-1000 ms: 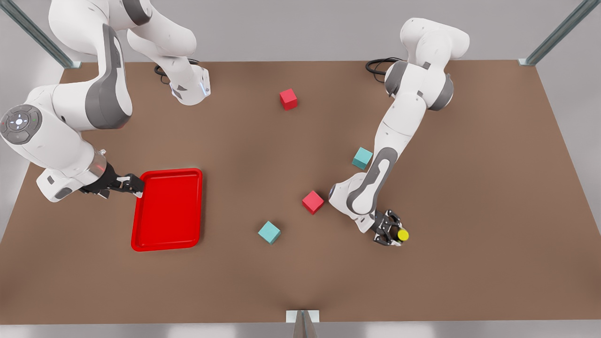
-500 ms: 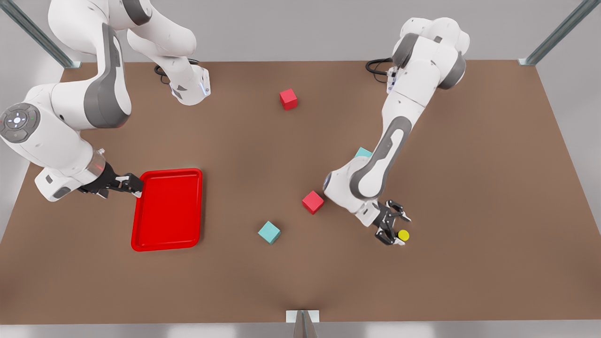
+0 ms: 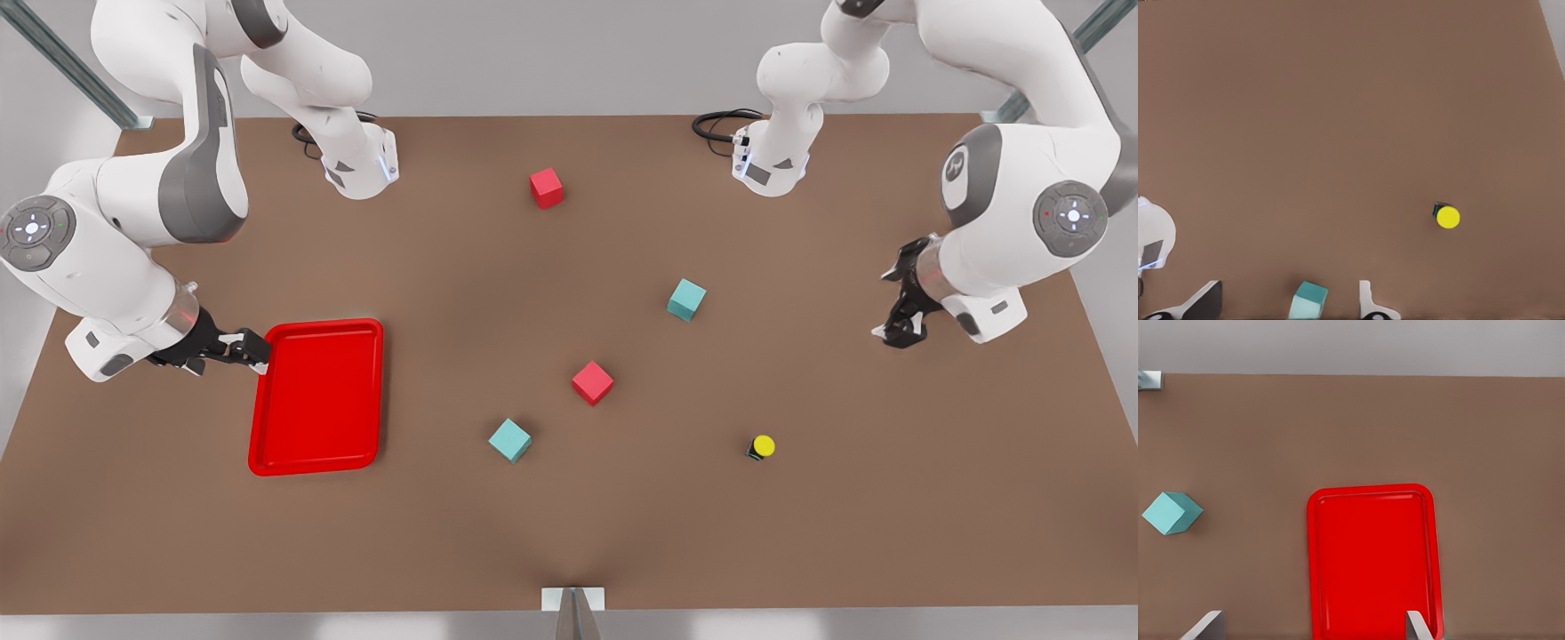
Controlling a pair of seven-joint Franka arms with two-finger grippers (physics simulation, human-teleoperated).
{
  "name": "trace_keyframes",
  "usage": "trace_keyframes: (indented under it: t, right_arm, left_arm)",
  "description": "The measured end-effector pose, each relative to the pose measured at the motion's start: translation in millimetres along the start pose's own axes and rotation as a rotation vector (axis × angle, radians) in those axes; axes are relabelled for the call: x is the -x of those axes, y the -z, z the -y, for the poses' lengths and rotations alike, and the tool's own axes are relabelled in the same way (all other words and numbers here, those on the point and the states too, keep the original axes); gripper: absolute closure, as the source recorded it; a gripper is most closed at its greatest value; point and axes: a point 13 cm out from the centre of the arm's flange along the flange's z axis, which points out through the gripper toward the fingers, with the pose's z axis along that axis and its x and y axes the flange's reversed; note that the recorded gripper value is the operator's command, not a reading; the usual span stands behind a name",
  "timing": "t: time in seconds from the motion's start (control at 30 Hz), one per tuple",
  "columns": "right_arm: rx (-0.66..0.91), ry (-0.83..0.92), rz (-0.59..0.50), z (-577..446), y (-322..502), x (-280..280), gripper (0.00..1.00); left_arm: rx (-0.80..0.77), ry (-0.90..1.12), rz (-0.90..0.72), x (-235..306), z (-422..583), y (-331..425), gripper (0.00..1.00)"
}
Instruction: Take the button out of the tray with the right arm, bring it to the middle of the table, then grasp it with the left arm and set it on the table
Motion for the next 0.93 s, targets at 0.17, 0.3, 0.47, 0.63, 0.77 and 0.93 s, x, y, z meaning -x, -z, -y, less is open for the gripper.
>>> trace_keyframes:
  t: [0.17,0.3,0.47,0.63,0.77,0.93]
  right_arm:
    - [-0.002,0.002,-0.001,0,0,0,0.0]
    - [-0.003,0.002,0.0,1,1,0,0.0]
    - [-0.003,0.003,0.0,0,0,0,0.0]
    - [-0.003,0.006,0.0,-1,1,0,0.0]
    - [-0.004,0.005,0.001,-1,1,0,0.0]
    - [-0.004,0.006,0.002,-1,1,0,0.0]
  left_arm:
    - [-0.041,-0.298,-0.048,1,15,-6,0.0]
    - [-0.072,-0.501,-0.042,-5,28,-4,0.0]
    - [-0.104,-0.689,-0.021,-3,36,4,0.0]
    - [-0.11,-0.836,-0.01,-8,39,4,0.0]
    - [-0.105,-0.922,-0.011,-8,42,-1,0.0]
    - [-0.106,-1.014,-0.005,-18,44,-1,0.0]
